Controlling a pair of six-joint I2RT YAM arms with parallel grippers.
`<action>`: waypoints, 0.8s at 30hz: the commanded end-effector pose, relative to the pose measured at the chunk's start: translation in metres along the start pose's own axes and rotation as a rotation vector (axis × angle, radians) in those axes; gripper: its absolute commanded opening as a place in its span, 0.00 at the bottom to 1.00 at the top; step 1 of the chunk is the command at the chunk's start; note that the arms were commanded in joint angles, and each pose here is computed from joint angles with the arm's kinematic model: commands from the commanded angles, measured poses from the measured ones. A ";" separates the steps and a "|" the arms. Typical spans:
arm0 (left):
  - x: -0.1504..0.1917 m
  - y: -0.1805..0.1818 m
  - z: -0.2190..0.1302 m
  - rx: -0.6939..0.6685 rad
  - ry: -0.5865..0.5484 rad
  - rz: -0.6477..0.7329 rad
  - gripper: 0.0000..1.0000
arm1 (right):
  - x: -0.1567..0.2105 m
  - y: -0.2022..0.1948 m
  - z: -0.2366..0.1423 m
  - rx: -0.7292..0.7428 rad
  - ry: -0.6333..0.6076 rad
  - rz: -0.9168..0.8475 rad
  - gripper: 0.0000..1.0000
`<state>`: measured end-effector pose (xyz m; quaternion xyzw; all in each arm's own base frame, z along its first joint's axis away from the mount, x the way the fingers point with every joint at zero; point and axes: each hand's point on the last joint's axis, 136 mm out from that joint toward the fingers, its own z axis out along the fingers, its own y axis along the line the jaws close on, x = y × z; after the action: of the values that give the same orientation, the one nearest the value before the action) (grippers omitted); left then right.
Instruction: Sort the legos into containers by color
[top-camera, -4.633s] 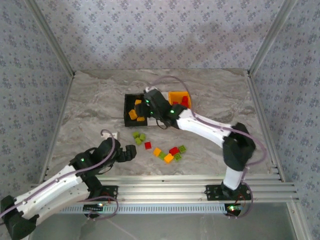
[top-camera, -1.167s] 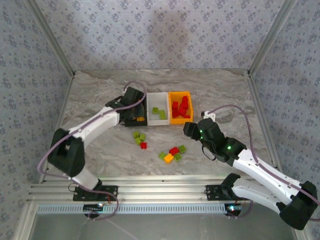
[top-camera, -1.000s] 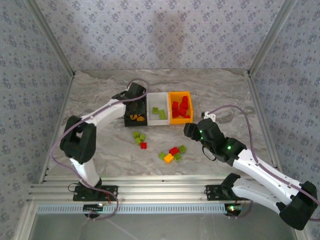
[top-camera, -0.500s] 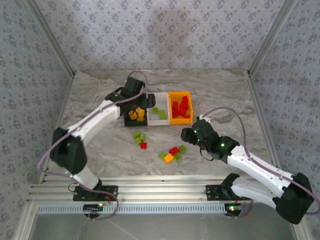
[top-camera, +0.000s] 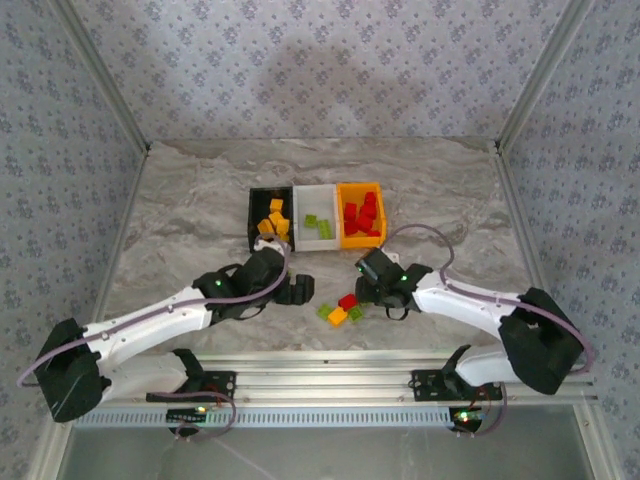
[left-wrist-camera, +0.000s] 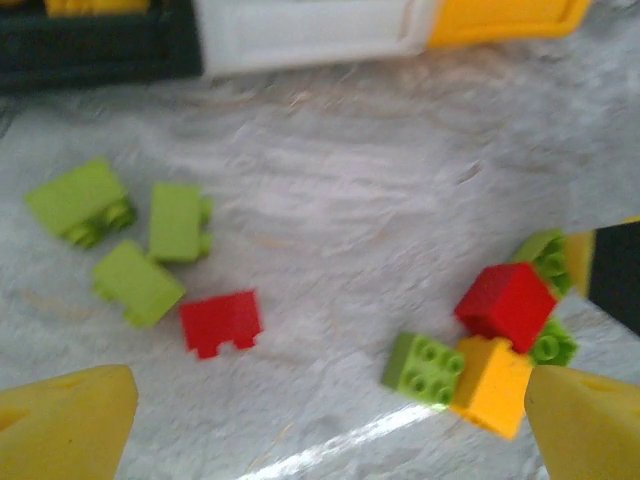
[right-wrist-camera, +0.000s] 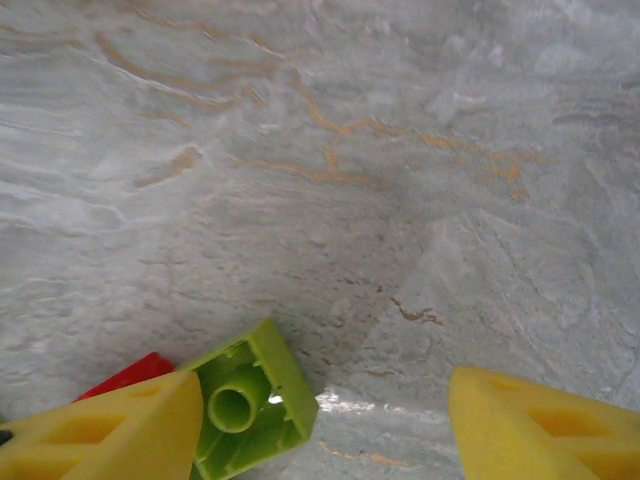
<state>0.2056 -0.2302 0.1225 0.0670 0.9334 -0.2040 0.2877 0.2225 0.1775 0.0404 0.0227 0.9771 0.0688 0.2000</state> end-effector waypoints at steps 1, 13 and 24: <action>-0.012 0.001 -0.013 0.013 -0.080 -0.082 0.99 | 0.005 -0.007 0.006 0.074 0.033 0.013 0.64; -0.004 0.020 -0.021 -0.027 -0.099 -0.100 0.99 | 0.000 -0.068 -0.004 0.267 0.004 0.129 0.56; -0.002 0.033 -0.030 -0.052 -0.126 -0.124 0.99 | -0.021 -0.023 -0.003 0.095 -0.006 0.006 0.73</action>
<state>0.2008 -0.1979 0.1365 0.0009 0.9193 -0.2153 0.3295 0.2415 0.1491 0.0614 0.0585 0.9696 0.0379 0.2345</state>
